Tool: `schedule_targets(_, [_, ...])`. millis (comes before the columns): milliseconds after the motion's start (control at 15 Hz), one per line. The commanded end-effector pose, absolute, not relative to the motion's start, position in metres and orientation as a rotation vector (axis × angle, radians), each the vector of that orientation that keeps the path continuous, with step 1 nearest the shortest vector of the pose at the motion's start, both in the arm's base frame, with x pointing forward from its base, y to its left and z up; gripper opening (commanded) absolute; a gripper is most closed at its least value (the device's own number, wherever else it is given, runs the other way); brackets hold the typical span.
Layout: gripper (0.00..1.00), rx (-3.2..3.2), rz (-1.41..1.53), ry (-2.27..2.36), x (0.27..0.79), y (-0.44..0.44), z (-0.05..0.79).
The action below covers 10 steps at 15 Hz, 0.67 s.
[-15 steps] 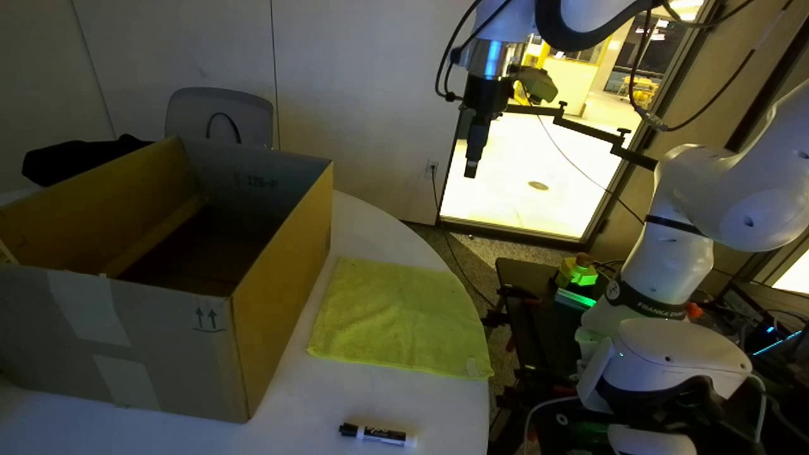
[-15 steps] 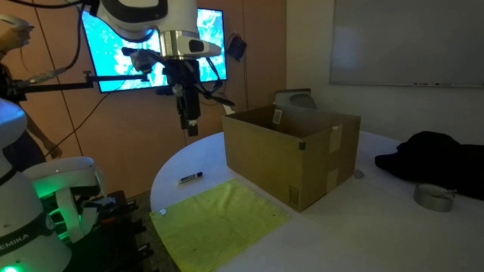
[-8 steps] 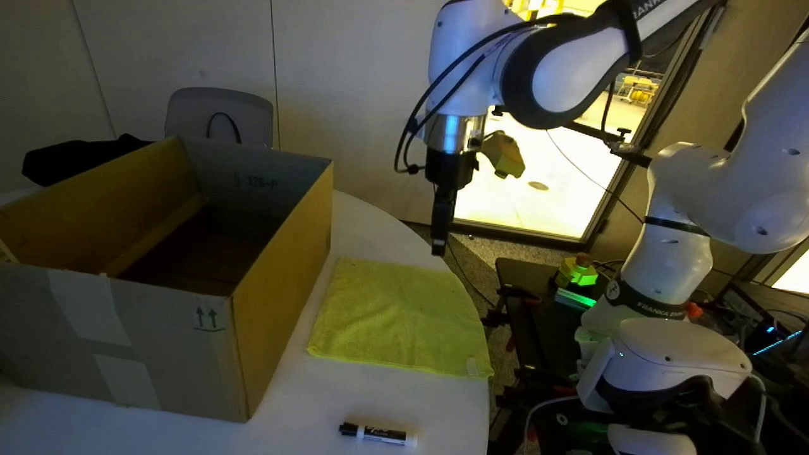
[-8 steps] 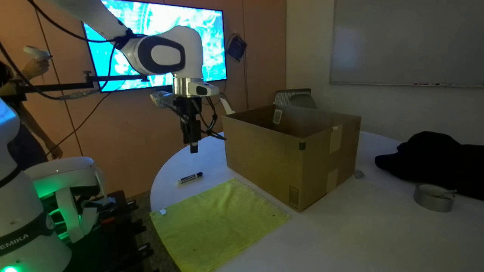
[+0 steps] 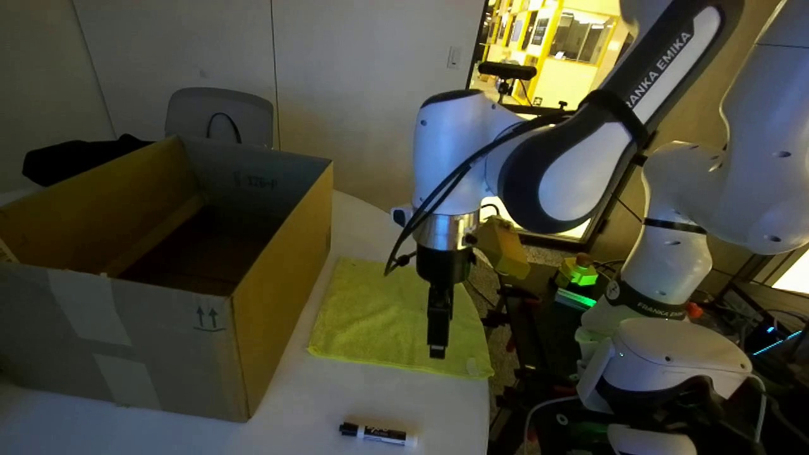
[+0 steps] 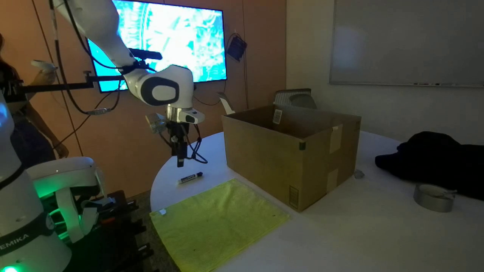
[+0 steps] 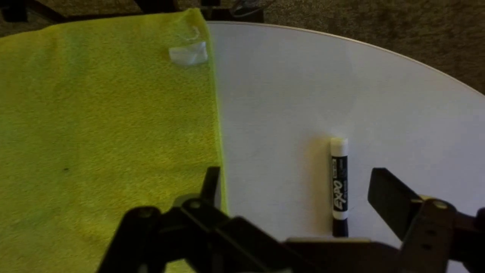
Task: Put the marker on the cloth, fold it and then put it in the box
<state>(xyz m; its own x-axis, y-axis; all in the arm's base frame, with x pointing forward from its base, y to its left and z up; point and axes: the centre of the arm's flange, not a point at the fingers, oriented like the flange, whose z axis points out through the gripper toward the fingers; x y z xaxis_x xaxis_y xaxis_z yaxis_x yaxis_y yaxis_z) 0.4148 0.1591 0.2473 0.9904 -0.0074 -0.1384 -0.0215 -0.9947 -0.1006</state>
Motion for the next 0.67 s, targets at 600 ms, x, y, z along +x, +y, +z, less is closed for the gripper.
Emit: schedule_targets(600, [1.00,-3.014,-0.008,-0.175,0.443,0.282,0.156])
